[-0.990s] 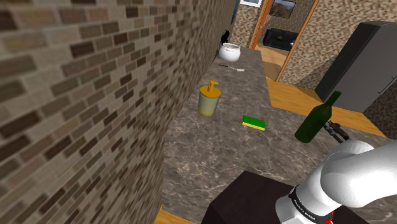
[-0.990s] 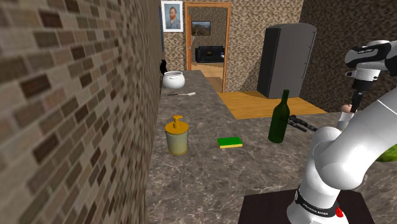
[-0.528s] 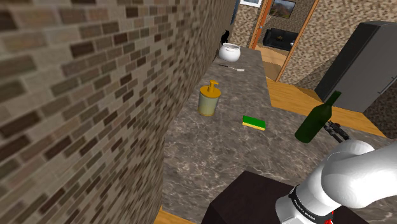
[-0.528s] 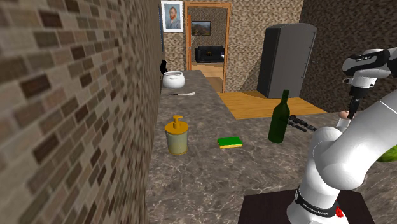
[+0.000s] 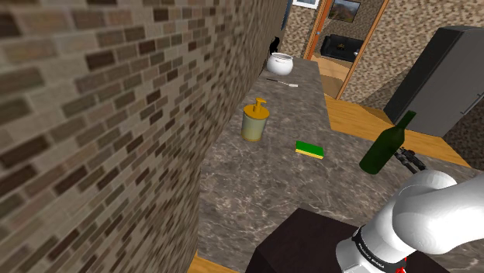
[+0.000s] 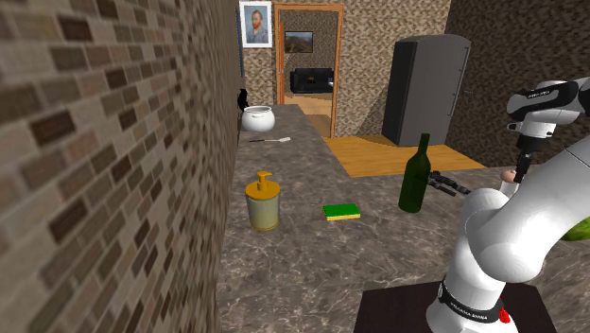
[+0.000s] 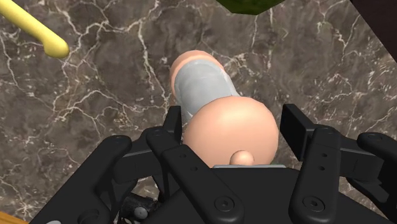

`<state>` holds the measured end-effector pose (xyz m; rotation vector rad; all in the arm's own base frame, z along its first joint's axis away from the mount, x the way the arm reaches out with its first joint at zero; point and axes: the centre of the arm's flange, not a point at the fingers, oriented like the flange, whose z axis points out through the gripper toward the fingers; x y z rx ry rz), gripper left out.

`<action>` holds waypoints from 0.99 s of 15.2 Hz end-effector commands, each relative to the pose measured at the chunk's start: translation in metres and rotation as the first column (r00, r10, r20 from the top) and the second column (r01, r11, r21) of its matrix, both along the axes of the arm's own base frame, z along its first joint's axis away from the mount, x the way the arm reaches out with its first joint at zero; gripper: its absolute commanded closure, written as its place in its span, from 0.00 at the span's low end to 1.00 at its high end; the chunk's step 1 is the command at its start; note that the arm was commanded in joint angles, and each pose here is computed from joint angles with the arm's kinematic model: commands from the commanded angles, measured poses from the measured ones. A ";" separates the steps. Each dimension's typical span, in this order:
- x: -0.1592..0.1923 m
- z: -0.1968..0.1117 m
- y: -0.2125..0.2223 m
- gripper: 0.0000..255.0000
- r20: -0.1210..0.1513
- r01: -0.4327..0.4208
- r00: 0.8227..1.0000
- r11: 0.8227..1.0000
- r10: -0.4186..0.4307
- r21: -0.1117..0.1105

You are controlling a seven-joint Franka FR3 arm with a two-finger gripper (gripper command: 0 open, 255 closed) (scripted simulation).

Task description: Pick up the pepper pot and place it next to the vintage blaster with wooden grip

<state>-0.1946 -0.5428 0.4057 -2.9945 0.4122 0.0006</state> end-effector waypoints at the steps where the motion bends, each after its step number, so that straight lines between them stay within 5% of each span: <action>1: 0.000 0.000 0.000 1.00 0.000 0.000 1.000 1.000 0.000 0.000; 4: 0.000 0.000 0.000 1.00 0.000 0.000 1.000 1.000 0.000 0.000; 5: 0.000 0.000 0.000 0.00 0.000 0.000 1.000 1.000 0.000 0.000; 10: 0.000 0.000 0.000 0.00 0.000 0.000 1.000 1.000 0.000 0.000; 15: -0.001 0.049 -0.006 0.00 0.000 0.000 1.000 1.000 0.000 0.000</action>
